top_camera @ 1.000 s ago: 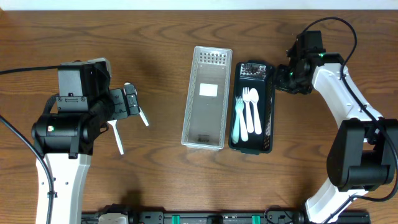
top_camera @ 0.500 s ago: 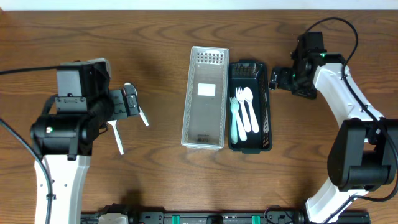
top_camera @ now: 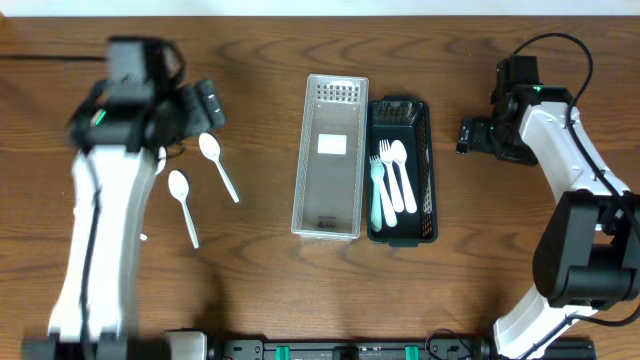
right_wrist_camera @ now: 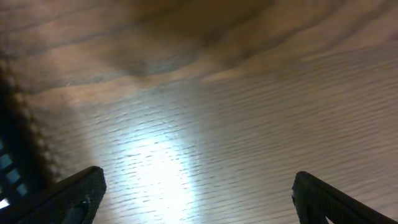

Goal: Pack container
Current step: 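Move left gripper over a white spoon and grasp it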

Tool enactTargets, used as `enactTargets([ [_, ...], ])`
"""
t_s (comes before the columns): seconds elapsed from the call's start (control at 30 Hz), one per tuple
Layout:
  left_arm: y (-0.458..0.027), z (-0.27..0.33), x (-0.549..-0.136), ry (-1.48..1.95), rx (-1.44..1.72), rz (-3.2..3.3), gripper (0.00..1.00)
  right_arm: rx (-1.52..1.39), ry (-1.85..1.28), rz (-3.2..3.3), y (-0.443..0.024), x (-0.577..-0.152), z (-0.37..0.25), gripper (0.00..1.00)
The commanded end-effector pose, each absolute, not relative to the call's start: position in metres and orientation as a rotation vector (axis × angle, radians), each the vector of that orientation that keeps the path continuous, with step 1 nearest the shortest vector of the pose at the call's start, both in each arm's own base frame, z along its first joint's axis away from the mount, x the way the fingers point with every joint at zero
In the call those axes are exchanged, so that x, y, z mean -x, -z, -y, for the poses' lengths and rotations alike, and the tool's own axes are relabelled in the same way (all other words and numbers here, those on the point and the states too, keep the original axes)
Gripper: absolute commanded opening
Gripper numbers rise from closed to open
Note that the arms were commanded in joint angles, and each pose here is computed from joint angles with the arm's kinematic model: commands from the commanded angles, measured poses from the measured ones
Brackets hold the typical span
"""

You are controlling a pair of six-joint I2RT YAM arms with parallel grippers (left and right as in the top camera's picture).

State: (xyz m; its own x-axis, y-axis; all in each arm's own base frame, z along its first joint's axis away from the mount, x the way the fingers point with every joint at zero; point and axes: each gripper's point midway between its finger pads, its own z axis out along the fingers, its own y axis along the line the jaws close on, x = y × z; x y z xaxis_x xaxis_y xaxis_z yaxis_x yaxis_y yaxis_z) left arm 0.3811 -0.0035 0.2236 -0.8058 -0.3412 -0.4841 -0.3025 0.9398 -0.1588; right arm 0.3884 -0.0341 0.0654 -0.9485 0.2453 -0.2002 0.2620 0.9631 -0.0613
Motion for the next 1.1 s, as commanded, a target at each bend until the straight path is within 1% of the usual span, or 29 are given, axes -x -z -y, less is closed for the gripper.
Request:
enactTargets([
  [0.0, -0.173, 0.017, -0.399, 0.198, 0.56, -2.676, 0.98, -0.374, 0.159, -2.852, -0.089, -0.393, 0.045, 0.99],
  [0.1, -0.139, 0.017, -0.411, 0.206, 0.72, -2.709, 0.98, -0.38, 0.161, -2.843, -0.093, -0.393, 0.049, 0.99],
  [0.2, -0.112, 0.016, -0.412, 0.211, 0.92, -2.723, 0.98, -0.408, 0.163, -2.841, -0.093, -0.392, 0.056, 0.99],
  [0.33, -0.082, 0.021, -0.408, 0.218, 0.987, -2.795, 0.98, -0.432, 0.14, -2.839, -0.093, -0.391, 0.06, 0.99],
  [0.43, -0.062, 0.021, -0.401, 0.189, 0.993, -2.856, 0.98, -0.432, 0.14, -2.839, -0.093, -0.391, 0.06, 0.99],
  [0.57, -0.045, 0.02, -0.397, 0.159, 0.886, -2.936, 0.98, -0.436, 0.142, -2.843, -0.092, -0.39, 0.061, 0.99],
  [0.8, -0.034, 0.018, -0.392, 0.137, 0.857, -2.976, 0.98, -0.486, 0.141, -2.838, -0.092, -0.388, 0.074, 0.99],
  [1.07, -0.016, 0.012, -0.386, 0.135, 0.875, -2.97, 0.98, -0.485, 0.138, -2.844, -0.092, -0.386, 0.073, 0.99],
])
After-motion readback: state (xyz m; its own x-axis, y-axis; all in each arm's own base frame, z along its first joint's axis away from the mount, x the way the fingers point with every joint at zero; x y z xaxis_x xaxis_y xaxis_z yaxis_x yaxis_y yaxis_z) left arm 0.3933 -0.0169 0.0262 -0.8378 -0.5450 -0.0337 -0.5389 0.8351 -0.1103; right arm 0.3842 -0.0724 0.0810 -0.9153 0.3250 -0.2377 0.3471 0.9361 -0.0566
